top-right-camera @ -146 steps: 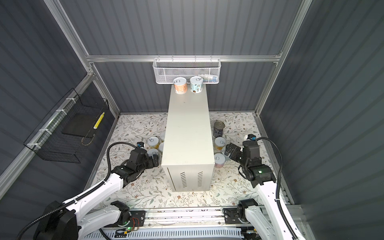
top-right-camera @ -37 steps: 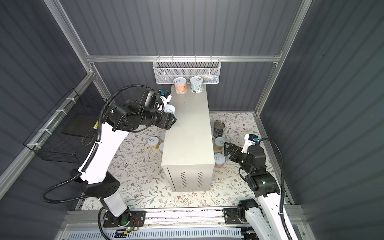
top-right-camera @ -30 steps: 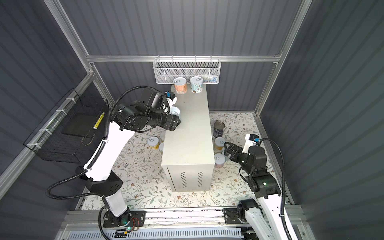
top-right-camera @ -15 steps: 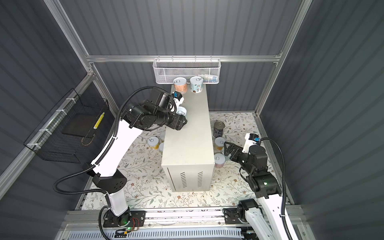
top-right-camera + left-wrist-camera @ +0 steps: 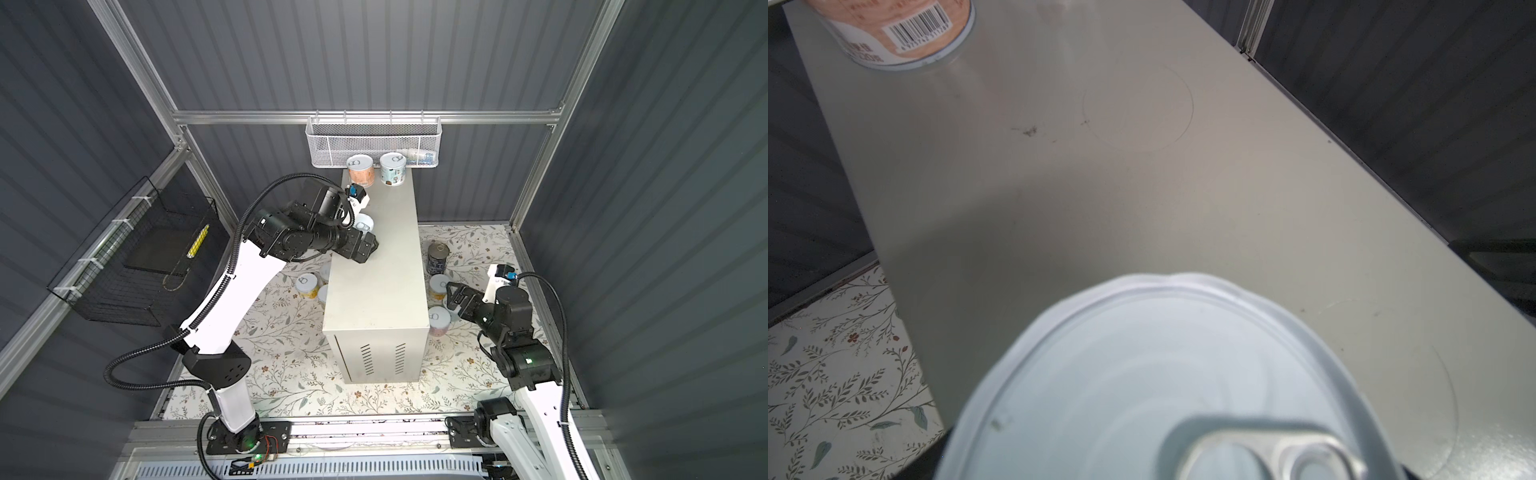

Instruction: Place and organize the canned foods onto the counter

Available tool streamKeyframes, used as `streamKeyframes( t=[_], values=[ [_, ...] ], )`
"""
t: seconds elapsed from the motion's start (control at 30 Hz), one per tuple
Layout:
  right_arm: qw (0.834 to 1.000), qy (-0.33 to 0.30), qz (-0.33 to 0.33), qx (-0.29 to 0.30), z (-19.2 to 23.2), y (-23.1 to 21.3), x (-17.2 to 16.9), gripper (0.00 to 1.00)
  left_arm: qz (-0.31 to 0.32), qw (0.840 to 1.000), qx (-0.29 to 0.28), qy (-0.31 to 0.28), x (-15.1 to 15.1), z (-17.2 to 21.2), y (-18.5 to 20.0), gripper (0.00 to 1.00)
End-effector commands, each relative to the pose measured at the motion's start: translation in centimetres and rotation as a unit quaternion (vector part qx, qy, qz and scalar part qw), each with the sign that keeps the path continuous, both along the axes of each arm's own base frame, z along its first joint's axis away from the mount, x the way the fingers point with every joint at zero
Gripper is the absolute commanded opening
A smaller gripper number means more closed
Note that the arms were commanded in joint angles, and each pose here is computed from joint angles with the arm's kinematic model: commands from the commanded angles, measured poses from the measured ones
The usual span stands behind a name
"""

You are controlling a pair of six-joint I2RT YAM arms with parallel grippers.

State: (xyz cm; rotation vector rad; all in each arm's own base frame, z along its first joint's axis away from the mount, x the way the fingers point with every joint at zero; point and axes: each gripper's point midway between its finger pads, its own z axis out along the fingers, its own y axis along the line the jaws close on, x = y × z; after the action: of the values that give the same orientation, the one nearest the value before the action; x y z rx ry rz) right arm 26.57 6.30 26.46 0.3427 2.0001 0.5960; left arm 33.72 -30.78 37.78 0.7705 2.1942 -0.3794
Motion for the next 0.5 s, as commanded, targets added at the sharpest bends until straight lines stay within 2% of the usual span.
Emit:
streamKeyframes(
  t=[0.0, 0.23, 0.4, 0.47],
  values=[
    [1.0, -0.016, 0.004, 0.006, 1.2, 0.1, -0.1, 0.97, -0.002, 1.0, -0.012, -0.019, -1.1, 1.6, 0.9, 0.99],
    [1.0, -0.019, 0.011, 0.011, 1.3, 0.4, 0.0, 0.95, 0.002, 1.0, -0.017, -0.01, -2.0, 1.1, 1.6, 0.84],
    [0.999, -0.02, 0.021, 0.019, 1.3, 0.9, 0.2, 0.94, 0.012, 1.0, -0.018, -0.02, -1.8, 1.4, 2.0, 0.65],
    [0.999, -0.017, 0.023, 0.021, 1.1, 1.0, 0.2, 0.94, 0.019, 0.999, -0.013, -0.025, -1.4, 1.5, 2.0, 0.64]
  ],
)
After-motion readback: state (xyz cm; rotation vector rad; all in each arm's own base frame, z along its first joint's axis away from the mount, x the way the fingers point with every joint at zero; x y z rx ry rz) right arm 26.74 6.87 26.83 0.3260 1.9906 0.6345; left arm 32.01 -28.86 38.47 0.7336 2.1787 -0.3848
